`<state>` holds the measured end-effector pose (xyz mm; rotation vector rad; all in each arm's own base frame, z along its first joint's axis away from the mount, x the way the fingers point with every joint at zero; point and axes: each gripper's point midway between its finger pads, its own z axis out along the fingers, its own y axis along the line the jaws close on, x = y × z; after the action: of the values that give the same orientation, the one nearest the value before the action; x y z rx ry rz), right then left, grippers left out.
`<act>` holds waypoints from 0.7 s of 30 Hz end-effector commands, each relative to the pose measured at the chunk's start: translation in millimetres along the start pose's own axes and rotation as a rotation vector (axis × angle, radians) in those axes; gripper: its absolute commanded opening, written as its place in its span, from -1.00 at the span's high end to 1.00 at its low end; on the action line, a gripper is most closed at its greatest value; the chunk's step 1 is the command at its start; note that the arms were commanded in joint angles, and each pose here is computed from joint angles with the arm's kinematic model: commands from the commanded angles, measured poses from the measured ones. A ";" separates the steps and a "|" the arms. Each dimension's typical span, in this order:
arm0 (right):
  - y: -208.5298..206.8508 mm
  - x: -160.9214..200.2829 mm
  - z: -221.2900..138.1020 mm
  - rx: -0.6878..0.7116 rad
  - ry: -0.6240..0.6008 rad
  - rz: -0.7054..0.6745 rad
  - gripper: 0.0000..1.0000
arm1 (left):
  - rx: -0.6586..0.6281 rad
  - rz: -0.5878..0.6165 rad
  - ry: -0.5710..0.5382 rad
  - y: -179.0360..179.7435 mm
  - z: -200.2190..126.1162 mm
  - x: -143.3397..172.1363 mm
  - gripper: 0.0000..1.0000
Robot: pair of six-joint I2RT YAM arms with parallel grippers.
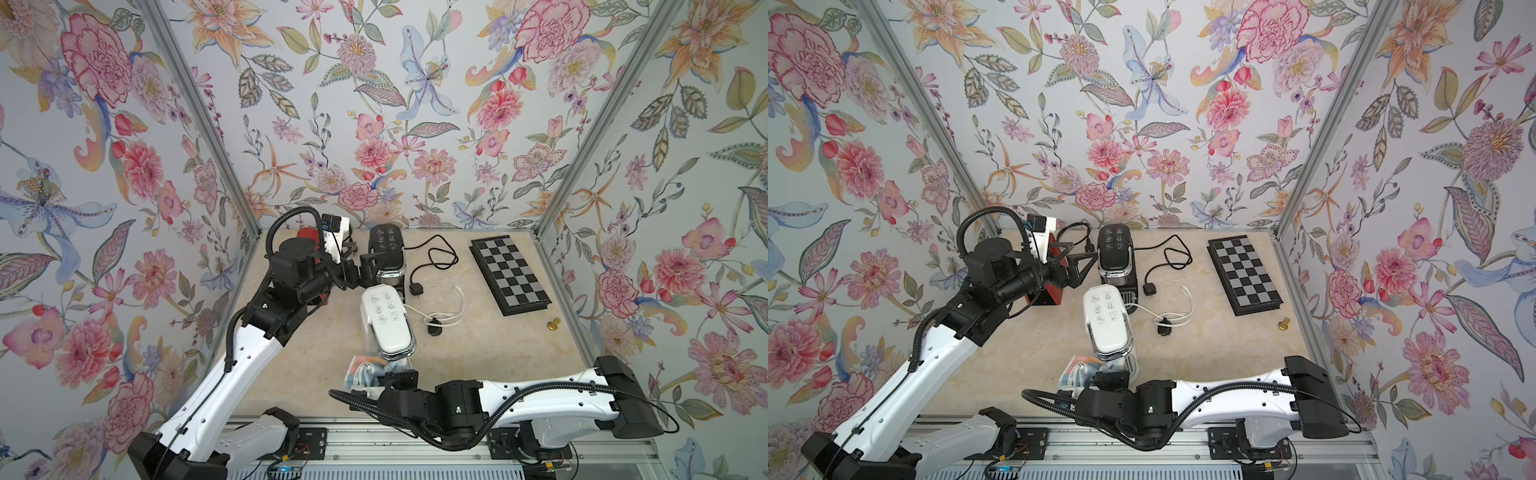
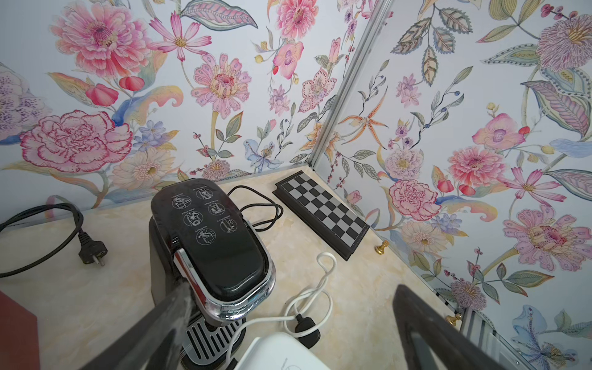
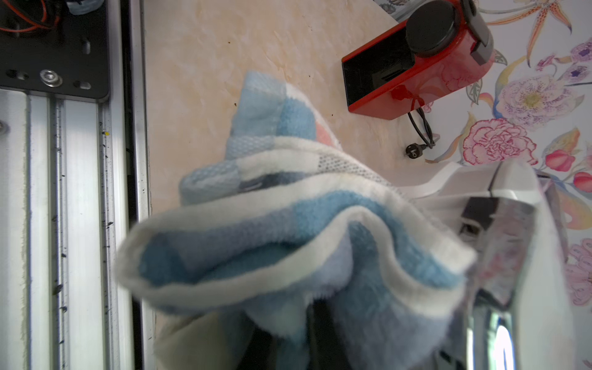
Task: Wipe the surface of a coffee machine
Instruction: Wipe the dirt from the surface of the coffee machine.
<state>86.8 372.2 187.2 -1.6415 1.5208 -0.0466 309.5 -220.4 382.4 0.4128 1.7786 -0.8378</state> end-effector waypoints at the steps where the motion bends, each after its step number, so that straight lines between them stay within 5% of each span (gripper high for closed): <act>1: -25.2 6.5 -20.6 0.082 -0.022 0.112 1.00 | 0.035 -0.021 0.032 -6.2 12.9 16.2 -0.98; 21: -50.7 73.9 -58.4 0.147 0.011 0.328 1.00 | 0.065 -0.059 0.185 -7.9 76.4 84.0 -0.98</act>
<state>101.5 289.8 218.8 -1.3492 1.6739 0.0337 325.0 -285.0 302.8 0.5000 1.9361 -0.9191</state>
